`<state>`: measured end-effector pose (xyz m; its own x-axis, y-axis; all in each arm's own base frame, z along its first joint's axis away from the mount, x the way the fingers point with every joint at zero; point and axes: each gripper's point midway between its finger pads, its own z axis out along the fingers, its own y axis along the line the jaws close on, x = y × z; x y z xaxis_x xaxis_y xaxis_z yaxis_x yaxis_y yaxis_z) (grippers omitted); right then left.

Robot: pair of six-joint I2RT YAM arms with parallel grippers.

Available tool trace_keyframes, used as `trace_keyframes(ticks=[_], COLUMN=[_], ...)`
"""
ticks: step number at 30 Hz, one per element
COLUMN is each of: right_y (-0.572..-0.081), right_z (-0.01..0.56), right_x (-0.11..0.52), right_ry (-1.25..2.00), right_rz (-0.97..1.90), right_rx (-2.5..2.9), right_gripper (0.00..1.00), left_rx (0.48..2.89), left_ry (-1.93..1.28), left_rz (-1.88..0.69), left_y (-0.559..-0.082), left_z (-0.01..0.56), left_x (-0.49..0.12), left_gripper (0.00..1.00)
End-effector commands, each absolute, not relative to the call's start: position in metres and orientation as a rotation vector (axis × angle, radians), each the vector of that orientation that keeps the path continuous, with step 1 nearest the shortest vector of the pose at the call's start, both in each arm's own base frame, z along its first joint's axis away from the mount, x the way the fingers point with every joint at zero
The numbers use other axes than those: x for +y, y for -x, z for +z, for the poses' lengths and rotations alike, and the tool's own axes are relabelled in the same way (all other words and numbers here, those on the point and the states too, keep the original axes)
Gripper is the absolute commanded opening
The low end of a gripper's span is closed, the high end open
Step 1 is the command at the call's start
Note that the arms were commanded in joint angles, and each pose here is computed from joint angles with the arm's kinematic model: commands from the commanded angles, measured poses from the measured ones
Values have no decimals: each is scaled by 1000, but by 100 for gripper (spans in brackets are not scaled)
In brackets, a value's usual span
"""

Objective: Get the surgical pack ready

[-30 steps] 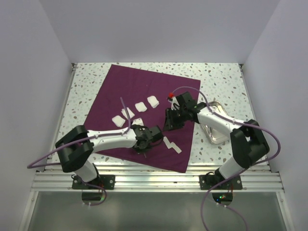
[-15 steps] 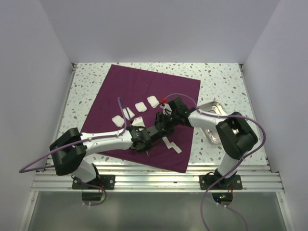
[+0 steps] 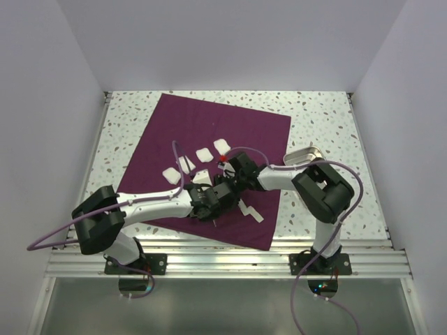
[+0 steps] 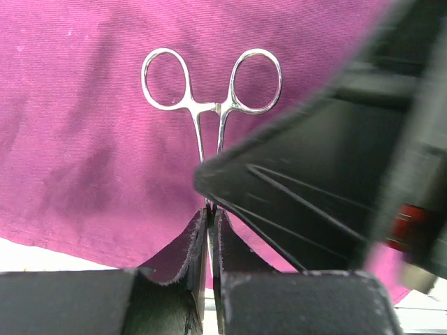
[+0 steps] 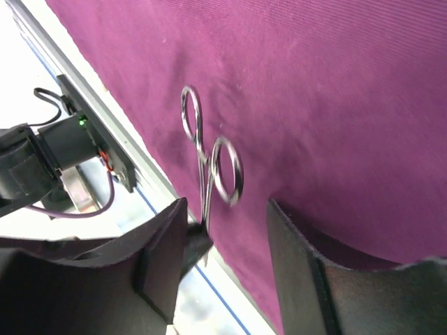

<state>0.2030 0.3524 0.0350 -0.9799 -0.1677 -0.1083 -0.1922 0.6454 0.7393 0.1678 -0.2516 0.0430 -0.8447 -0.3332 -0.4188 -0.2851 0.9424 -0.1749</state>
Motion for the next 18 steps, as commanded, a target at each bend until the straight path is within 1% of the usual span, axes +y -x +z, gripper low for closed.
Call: trace_keyframes(ticks=[1,3,5,6,7,9,10,11,12,13,14,15,17,18], right_y=[-212,-211,-211,-213,-216,-219,-227,-224,-228,-232,-234,-237,-247,-251], right_z=[40,39,40,40,40,46,56,59,63,73,72,82,89,103], right_x=[376,382,386,385,383,375,375,363,358,350,344,337,312,303], right_ry=[302,296,304,290,294,331,352,353,398,391,383,401,344,347], right_rz=[1383,1417,1443,1418,1384,1291,1250,1171,1117,1089,1071,1063,1007,1008], right_rx=[2769,2768,2752,2750,2748,2739,2716,2764,2742,2740,2755,2732,2737,2700], right_gripper=[51,40,24,5,0,0,0,0,0,0,0,0,0,0], left_rx=[2583,2584,2582,2582,2580,2566,2555,2538,2499,2475,2448,2407,2363,2337], left_ry=[425,422,414,413,409,384,369,335,340,313,306,310,262,252], left_rz=[-213,-207,-209,-217,-228,-250,-268,-293,-367,-397,-417,-474,-504,-543], left_y=[-177,-176,-177,-177,-177,-179,-180,-181,-183,-184,-186,-187,-189,-188], left_z=[57,55,55,55,56,62,65,71,84,93,102,121,139,152], left_x=[-261,-261,-261,-262,-263,-264,-265,-265,-266,-266,-264,-261,-258,-257], left_gripper=[0,0,0,0,0,0,12,22,30,49,53,55,58,60])
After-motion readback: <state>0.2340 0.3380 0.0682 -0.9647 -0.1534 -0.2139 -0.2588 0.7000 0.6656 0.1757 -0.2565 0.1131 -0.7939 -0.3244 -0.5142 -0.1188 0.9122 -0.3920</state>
